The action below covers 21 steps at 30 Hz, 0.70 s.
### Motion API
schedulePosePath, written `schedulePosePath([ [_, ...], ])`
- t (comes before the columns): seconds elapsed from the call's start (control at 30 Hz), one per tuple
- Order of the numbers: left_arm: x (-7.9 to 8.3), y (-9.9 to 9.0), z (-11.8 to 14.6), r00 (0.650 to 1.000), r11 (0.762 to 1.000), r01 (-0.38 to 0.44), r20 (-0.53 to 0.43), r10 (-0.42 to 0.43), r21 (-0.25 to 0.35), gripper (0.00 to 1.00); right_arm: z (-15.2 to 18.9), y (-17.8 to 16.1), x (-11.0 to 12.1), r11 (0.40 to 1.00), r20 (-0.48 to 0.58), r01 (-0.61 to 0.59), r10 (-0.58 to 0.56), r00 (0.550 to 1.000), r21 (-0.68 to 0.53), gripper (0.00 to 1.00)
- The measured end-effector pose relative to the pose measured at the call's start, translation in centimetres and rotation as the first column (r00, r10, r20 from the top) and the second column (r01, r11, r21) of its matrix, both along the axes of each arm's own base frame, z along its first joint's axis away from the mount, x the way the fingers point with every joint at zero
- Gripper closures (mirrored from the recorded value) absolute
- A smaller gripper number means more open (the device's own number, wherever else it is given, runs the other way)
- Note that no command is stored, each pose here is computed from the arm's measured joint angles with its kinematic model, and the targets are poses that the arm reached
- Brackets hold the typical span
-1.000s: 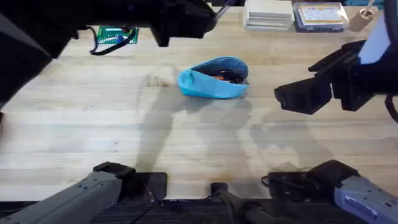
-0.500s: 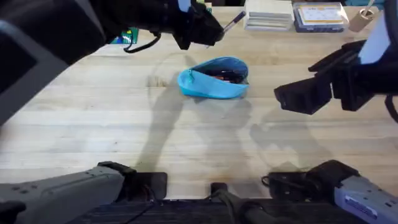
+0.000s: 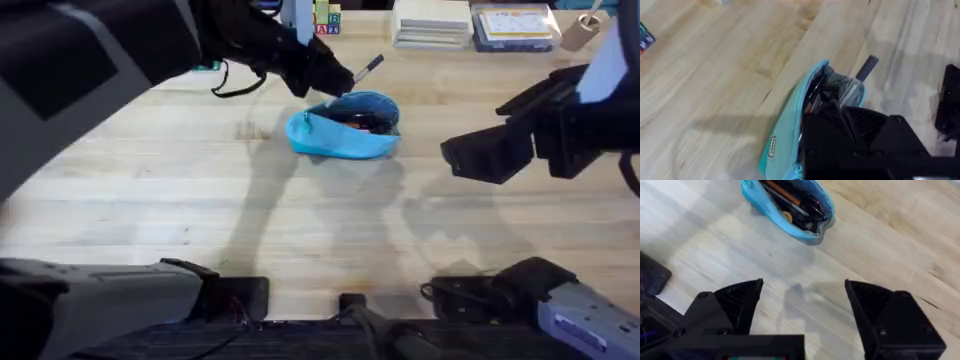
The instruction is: Unzip the bag, pick up the pens from the table one at a time and place them inside, then zip the bag closed.
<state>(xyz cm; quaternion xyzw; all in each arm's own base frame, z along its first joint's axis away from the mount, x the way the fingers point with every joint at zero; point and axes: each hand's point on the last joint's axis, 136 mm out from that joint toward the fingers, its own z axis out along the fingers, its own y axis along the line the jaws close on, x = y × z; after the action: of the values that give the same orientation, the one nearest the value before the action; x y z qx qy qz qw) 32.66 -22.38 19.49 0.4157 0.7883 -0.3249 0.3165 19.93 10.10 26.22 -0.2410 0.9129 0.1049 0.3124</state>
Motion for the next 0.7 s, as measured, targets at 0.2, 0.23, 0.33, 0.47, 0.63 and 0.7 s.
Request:
schedulePosePath([
  [0.2,0.2,0.0,-1.6,0.999,1.000,0.001,-0.045,0.000,0.019,0.958,0.0,0.0,0.0,1.000,0.000,0.000,0.000,1.000,0.000,0.005],
  [0.23,0.3,0.0,-2.0,0.999,1.000,0.000,-0.051,0.002,0.027,0.958,0.0,0.0,0.0,1.000,0.000,0.000,0.000,1.000,0.000,0.005],
  [0.33,0.6,0.2,-3.3,0.997,0.999,-0.009,-0.075,0.012,0.050,0.958,0.0,0.0,0.0,1.000,0.000,0.000,0.000,1.000,0.000,0.005],
  [0.47,0.8,0.2,-5.0,0.993,0.997,-0.010,-0.116,0.018,0.071,0.958,0.0,0.0,0.0,1.000,0.000,0.000,0.000,1.000,0.000,0.004],
  [0.63,1.0,0.3,-6.6,0.988,0.996,-0.013,-0.151,0.027,0.093,0.958,0.0,0.0,0.0,1.000,0.000,0.000,0.000,1.000,0.000,0.005],
  [0.7,1.0,0.3,-6.9,0.987,0.995,-0.013,-0.156,0.028,0.096,0.958,0.0,0.0,0.0,1.000,0.000,0.000,0.000,1.000,0.000,0.004],
])
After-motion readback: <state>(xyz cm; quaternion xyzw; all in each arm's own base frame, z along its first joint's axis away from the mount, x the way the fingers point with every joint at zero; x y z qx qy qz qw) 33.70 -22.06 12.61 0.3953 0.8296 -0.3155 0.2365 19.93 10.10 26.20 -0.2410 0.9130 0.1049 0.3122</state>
